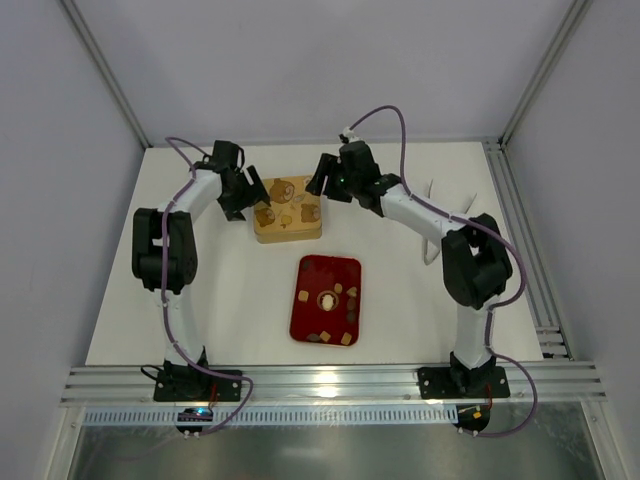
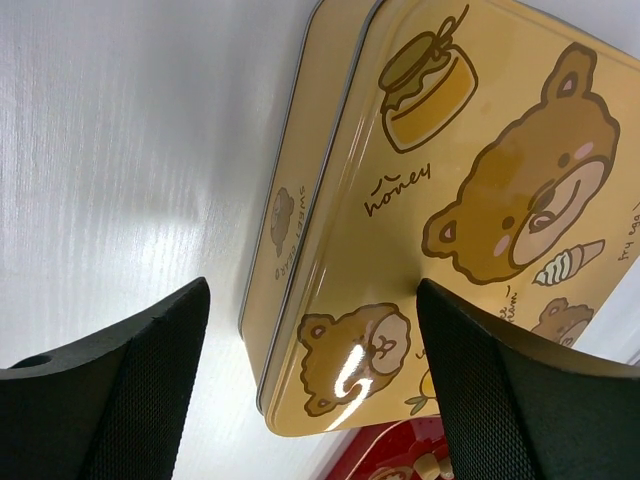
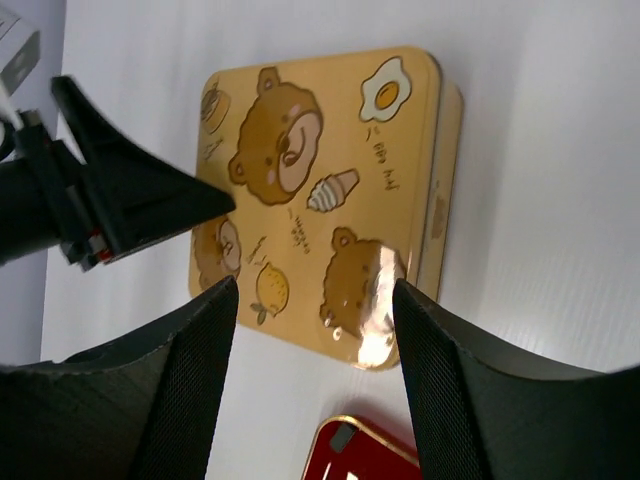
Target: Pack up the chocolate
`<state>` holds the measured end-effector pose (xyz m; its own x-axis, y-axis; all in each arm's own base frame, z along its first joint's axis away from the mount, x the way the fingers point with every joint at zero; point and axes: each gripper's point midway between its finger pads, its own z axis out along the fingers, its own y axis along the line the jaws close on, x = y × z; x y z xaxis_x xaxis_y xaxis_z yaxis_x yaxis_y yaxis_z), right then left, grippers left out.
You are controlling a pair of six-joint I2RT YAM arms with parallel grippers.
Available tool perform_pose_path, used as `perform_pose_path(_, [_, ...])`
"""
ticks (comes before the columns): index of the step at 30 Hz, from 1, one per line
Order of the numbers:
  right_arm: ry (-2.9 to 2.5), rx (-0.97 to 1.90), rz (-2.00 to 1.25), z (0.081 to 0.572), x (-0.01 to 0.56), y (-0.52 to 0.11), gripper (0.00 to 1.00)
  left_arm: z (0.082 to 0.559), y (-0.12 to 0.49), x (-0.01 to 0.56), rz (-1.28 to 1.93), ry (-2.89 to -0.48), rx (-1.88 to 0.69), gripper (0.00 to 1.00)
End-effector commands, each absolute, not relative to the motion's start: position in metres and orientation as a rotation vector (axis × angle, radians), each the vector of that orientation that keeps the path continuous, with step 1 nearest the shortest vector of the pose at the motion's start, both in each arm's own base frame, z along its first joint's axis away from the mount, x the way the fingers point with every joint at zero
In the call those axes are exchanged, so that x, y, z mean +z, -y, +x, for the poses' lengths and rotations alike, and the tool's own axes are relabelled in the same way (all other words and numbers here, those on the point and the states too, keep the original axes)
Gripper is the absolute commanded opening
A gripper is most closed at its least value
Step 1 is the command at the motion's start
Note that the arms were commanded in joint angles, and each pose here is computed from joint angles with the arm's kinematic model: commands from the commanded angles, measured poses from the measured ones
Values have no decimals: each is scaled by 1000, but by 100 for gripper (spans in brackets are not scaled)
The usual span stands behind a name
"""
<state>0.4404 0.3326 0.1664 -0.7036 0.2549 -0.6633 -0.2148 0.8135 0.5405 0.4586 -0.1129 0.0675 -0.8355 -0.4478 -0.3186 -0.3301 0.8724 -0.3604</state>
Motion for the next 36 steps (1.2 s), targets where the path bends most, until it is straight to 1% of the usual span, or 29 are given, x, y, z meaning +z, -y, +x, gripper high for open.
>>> perform_pose_path(1, [-2309, 815, 5, 449, 140, -345, 65, 446, 100, 42, -609, -2711, -298, 81])
perform_pose_path(3, [-2315, 835, 13, 460, 137, -348, 66, 442, 99, 35, -619, -2729, -279, 81])
perform_pose_path(5, [-2345, 842, 39, 471, 122, -351, 66, 438, 97, 28, -624, -2748, -259, 81])
perform_pose_path(9, [-2388, 884, 79, 481, 104, -356, 66, 432, 95, 22, -631, -2767, -241, 80])
perform_pose_path(16, [-2421, 878, 121, 477, 84, -353, 65, 427, 96, 20, -627, -2781, -236, 79])
perform_pose_path(20, [-2460, 863, 173, 469, 66, -347, 61, 421, 99, 13, -627, -2801, -226, 77])
perform_pose_path(21, [-2482, 851, 182, 466, 59, -345, 58, 421, 100, 12, -625, -2804, -225, 77])
perform_pose_path(26, [-2532, 806, 213, 454, 44, -335, 50, 415, 107, 5, -618, -2820, -222, 76])
perform_pose_path(31, [-2513, 815, 225, 444, 49, -329, 48, 407, 112, -3, -618, -2837, -246, 73])
perform_pose_path(36, [-2502, 819, 215, 442, 53, -328, 47, 404, 112, -2, -619, -2822, -255, 73])
